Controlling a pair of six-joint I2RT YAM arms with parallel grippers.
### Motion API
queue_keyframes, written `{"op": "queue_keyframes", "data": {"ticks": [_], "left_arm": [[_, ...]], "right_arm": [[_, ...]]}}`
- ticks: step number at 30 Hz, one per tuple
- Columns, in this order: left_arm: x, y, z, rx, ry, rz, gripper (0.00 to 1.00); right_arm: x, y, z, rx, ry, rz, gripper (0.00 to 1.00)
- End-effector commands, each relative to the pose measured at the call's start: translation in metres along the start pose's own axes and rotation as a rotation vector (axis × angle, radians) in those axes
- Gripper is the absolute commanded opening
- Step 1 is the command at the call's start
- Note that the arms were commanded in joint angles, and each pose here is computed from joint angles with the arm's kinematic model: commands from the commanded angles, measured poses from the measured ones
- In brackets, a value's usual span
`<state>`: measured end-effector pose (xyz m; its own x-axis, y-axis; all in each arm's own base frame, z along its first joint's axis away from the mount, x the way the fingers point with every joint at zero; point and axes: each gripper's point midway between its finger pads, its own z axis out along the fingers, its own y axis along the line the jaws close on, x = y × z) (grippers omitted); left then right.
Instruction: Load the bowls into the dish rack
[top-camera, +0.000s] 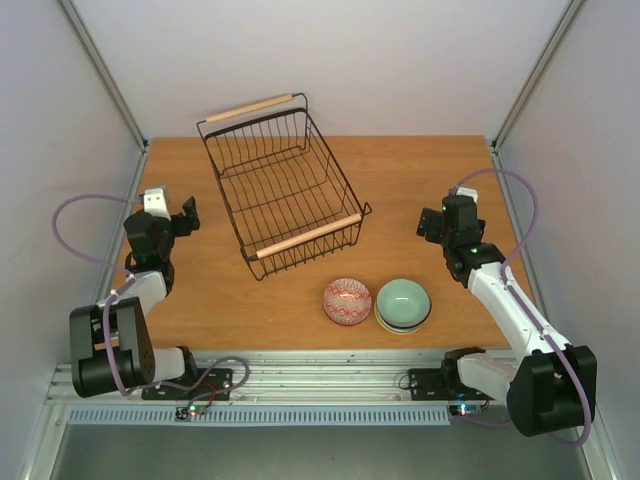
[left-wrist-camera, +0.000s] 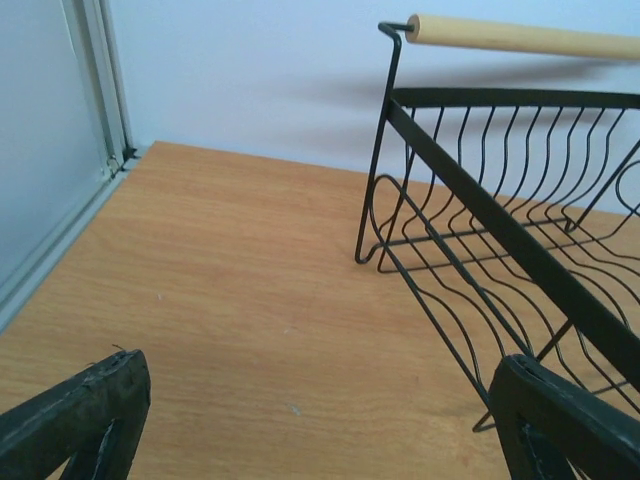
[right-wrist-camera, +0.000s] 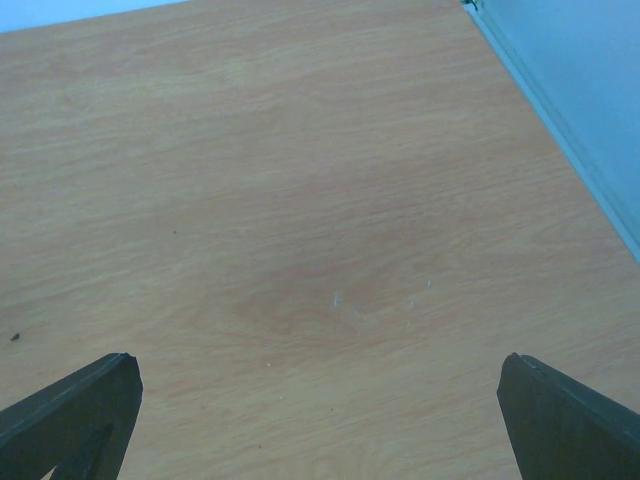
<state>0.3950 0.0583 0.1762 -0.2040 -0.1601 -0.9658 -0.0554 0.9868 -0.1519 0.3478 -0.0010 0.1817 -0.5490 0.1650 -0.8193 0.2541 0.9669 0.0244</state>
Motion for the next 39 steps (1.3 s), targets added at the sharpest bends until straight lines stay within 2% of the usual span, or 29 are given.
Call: {"op": "queue_keyframes", "data": {"ticks": [1, 9, 14, 15, 18, 21, 25, 29, 30, 34, 39], "left_arm": [[0.002, -0.003, 0.002, 0.026, 0.015, -0.007, 0.93], [0.003, -0.004, -0.001, 0.031, 0.015, 0.006, 0.94], [0.003, -0.013, 0.000, 0.083, 0.040, 0.020, 0.95], [0.004, -0.015, -0.001, 0.095, 0.054, 0.031, 0.96], [0.007, -0.019, -0.003, 0.114, 0.081, 0.039, 0.98], [0.007, -0.022, -0.007, 0.126, 0.075, 0.053, 0.98], [0.006, -0.021, -0.007, 0.126, 0.077, 0.054, 0.99], [0.010, -0.024, -0.007, 0.145, 0.097, 0.049, 0.99], [0.010, -0.024, -0.007, 0.145, 0.098, 0.049, 0.99], [0.009, -0.022, -0.009, 0.133, 0.101, 0.048, 1.00], [0.009, -0.019, -0.009, 0.115, 0.099, 0.049, 0.99]], "right_arm": [[0.004, -0.003, -0.002, 0.024, 0.016, 0.007, 0.99], [0.004, -0.008, -0.002, 0.048, 0.005, 0.035, 0.99], [-0.010, 0.013, -0.008, -0.067, -0.007, -0.008, 0.98], [-0.015, 0.019, -0.010, -0.093, -0.008, -0.014, 0.94], [-0.037, 0.039, -0.017, -0.182, -0.011, -0.023, 0.65], [-0.058, 0.071, -0.029, -0.293, -0.025, -0.057, 0.51], [-0.076, 0.132, -0.049, -0.416, -0.049, -0.187, 0.30], [-0.070, 0.182, -0.048, -0.529, 0.016, -0.253, 0.06], [-0.066, 0.193, -0.047, -0.567, 0.041, -0.262, 0.02], [-0.045, 0.228, -0.038, -0.679, 0.122, -0.290, 0.01], [-0.011, 0.251, -0.020, -0.704, 0.232, -0.356, 0.01]]}}
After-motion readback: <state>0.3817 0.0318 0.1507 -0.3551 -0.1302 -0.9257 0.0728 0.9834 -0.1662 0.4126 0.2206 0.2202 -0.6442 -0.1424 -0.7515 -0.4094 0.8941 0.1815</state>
